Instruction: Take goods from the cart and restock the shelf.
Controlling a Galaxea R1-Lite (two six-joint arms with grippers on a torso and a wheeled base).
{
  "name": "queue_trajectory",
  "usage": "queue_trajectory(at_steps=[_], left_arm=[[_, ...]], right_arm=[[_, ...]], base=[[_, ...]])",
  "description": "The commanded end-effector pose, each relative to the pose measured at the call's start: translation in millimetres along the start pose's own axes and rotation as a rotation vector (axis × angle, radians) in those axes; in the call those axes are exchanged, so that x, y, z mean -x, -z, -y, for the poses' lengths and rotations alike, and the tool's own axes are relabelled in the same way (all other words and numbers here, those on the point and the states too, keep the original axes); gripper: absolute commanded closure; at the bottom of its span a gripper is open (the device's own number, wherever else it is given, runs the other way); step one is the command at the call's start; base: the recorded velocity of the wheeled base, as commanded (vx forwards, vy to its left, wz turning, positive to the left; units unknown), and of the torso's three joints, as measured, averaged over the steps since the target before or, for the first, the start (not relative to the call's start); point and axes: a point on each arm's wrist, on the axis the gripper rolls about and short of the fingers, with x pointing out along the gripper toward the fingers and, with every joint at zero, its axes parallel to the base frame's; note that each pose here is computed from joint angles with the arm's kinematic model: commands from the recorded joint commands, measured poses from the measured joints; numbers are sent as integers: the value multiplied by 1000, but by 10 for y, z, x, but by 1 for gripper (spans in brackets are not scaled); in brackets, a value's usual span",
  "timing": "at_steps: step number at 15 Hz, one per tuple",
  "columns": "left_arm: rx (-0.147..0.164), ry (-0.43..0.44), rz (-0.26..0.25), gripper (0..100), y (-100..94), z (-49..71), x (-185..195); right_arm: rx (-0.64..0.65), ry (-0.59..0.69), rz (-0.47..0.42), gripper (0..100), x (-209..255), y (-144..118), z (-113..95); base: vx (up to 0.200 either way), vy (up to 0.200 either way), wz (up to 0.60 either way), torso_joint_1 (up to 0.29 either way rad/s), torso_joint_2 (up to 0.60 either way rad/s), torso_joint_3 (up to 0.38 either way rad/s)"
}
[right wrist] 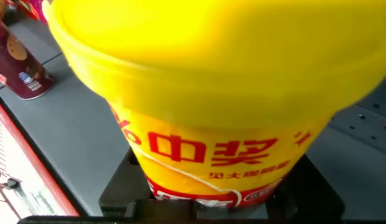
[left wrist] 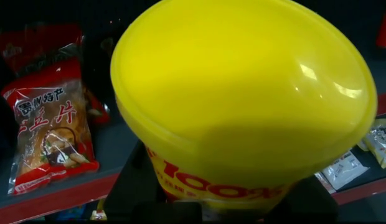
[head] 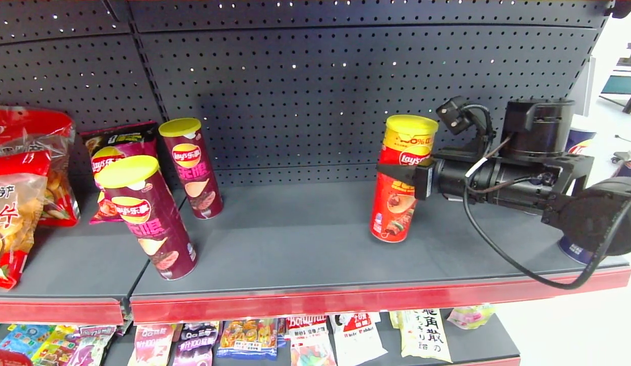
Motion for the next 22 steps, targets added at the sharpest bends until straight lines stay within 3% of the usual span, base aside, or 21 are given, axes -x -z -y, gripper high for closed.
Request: queue_trajectory(at_steps=[1,8,16,22], left_arm=[[0,0,0,100,1,0,0],[2,-6,20,100,-17,-6,33],[2,-13,19,100,-12,-7,34],[3,-12,14,100,4,-3,31]], right_arm=[[9,4,26,100,119,-76,-34],[12,33,16,100,238,-47,-140],[32,-38,-16,100,144,31,-588],[31,-49,-69,100,99,186,-634]], base=[[0,0,0,0,0,0],[0,0,0,0,0,0],[0,0,0,0,0,0],[0,0,0,0,0,0]])
